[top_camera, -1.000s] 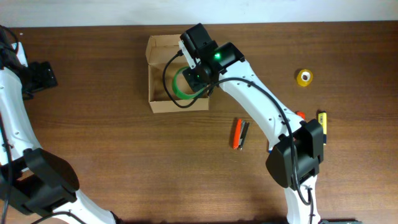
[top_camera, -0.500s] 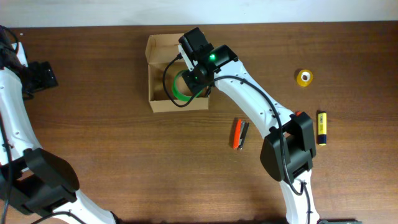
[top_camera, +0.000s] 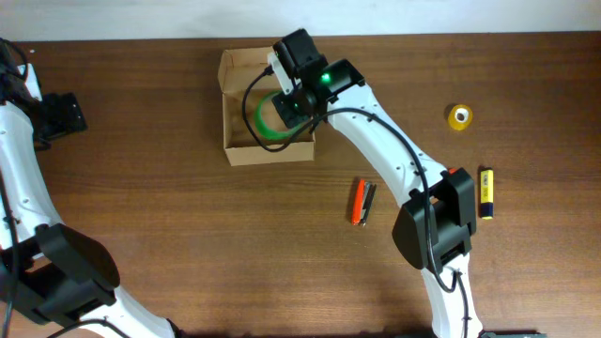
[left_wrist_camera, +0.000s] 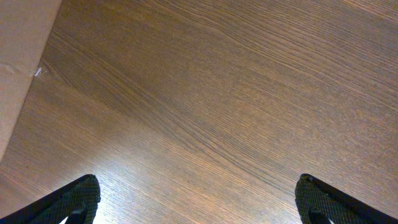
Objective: Pack container
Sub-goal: 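Carry the green tape roll over the box and lower it inside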
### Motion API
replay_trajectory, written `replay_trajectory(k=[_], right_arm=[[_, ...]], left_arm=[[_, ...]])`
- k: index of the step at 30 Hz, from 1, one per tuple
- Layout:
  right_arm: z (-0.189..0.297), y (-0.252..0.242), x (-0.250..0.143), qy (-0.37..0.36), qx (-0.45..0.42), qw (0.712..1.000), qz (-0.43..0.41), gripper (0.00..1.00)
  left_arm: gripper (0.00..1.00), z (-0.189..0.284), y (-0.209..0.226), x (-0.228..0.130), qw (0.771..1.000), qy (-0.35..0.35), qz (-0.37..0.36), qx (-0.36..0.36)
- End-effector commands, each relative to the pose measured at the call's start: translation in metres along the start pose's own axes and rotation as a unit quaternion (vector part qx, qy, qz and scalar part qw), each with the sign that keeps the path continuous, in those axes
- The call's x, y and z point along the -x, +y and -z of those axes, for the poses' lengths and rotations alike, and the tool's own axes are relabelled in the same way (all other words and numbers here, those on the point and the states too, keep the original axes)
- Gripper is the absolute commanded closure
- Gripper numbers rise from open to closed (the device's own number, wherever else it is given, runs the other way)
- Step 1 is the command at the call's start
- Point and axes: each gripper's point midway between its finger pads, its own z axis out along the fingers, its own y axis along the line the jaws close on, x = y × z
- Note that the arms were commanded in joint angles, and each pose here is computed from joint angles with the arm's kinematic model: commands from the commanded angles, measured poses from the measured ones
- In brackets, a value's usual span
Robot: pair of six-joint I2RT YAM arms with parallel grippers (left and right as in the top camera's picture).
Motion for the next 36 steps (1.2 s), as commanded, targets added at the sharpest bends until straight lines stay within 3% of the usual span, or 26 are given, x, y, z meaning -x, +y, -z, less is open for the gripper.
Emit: replay_trajectory(k=[1, 13, 36], right_arm=[[0.029, 0.002, 0.027, -0.047, 0.013, 0.999, -0.001, 0.96], [0.025, -0.043, 0.036, -0.064, -0.039, 0.997, -0.026, 0.97], [-0.055, -0.030, -0.038, 0.076, -0.017, 0.997, -0.026, 0.96]], left_arm=[[0.00, 0.001, -0.002, -0.002, 1.000, 0.001, -0.010, -0.005], [0.00, 0.001, -0.002, -0.002, 1.000, 0.001, -0.010, -0.005], [0.00, 0.001, -0.002, -0.002, 1.000, 0.001, -0.010, -0.005]])
